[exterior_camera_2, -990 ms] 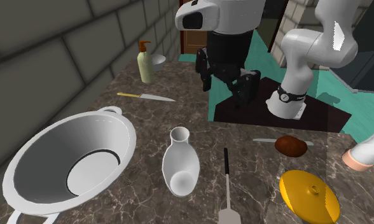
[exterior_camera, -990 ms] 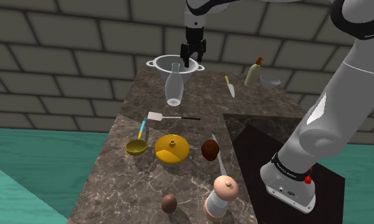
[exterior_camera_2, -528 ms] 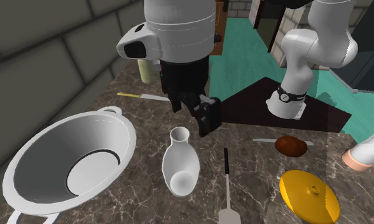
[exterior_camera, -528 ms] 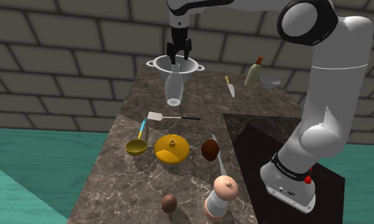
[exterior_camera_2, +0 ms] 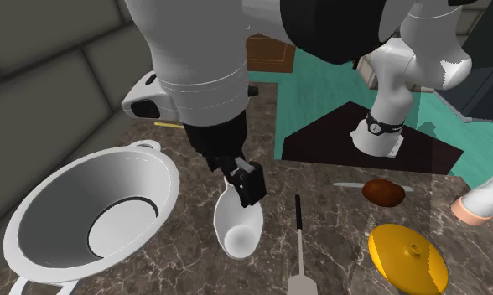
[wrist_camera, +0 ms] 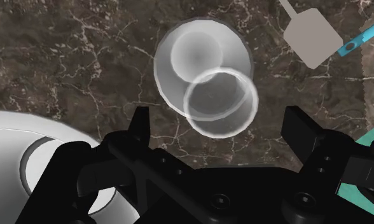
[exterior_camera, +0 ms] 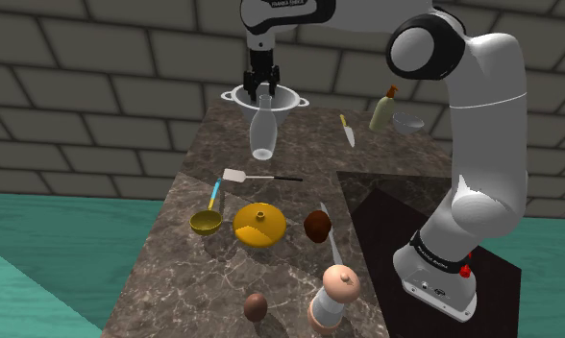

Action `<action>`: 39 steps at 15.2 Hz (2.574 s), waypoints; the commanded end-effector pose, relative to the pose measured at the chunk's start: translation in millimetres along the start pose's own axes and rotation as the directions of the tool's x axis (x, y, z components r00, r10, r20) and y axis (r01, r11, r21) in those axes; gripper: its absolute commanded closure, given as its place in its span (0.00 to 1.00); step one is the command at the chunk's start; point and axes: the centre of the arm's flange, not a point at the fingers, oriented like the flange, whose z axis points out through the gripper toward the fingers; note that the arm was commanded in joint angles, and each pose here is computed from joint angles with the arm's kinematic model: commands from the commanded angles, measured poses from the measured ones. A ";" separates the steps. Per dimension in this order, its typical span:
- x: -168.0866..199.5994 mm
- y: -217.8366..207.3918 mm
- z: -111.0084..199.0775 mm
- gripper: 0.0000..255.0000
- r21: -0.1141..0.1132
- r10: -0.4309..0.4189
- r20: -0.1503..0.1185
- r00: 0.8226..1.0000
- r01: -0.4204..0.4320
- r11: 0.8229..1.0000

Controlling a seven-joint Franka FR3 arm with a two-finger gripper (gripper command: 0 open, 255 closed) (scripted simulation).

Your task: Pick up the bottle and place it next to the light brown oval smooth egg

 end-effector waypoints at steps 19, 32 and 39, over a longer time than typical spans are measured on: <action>0.0 -0.3 18.8 1.00 0.000 0.000 0.000 1.000 0.000 1.000; -7.1 0.3 -44.1 1.00 0.000 0.000 0.000 1.000 0.000 1.000; -11.2 0.8 -80.9 1.00 0.000 0.000 0.000 1.000 0.000 1.000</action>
